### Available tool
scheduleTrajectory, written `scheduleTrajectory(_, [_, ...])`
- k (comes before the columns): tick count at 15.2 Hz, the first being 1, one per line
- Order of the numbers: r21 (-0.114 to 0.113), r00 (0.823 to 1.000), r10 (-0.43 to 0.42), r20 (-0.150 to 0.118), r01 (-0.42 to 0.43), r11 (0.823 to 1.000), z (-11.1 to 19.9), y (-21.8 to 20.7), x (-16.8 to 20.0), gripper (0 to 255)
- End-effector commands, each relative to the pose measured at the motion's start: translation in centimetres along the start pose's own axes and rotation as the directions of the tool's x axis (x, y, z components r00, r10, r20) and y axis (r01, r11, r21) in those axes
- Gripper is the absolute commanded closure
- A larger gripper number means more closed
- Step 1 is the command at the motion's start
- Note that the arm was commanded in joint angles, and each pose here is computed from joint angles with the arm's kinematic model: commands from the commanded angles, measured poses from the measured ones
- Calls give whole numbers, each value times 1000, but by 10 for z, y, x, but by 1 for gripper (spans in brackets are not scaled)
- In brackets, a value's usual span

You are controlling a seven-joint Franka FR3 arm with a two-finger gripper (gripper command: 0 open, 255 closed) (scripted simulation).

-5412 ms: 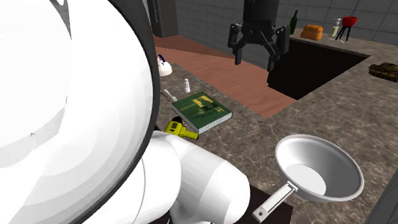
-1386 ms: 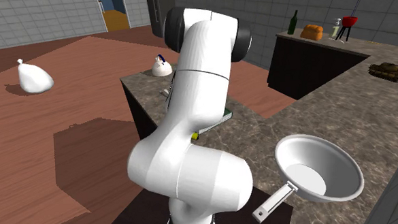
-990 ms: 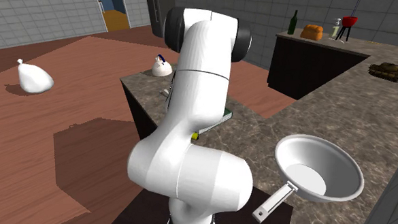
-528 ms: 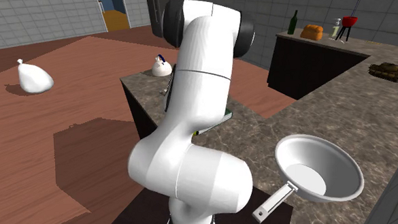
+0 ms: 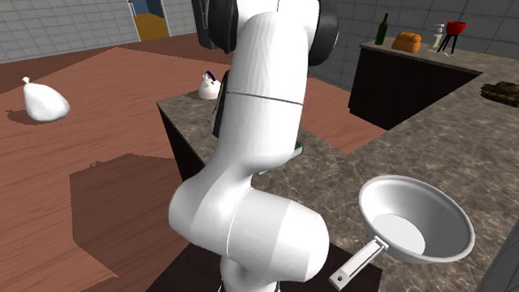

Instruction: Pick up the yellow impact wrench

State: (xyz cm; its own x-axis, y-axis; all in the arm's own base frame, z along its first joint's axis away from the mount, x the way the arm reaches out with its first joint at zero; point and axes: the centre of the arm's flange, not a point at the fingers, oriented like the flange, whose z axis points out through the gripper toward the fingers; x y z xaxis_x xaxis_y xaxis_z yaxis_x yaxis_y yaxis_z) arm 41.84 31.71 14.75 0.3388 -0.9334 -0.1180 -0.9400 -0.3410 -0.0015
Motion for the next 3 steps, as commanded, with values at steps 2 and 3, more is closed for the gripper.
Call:
scheduleTrajectory(2, [1, 1000, 0, 0, 0, 1000, -12, 0, -3, 255])
scheduleTrajectory(3, [1, 1000, 0, 0, 0, 1000, -12, 0, -3, 255])
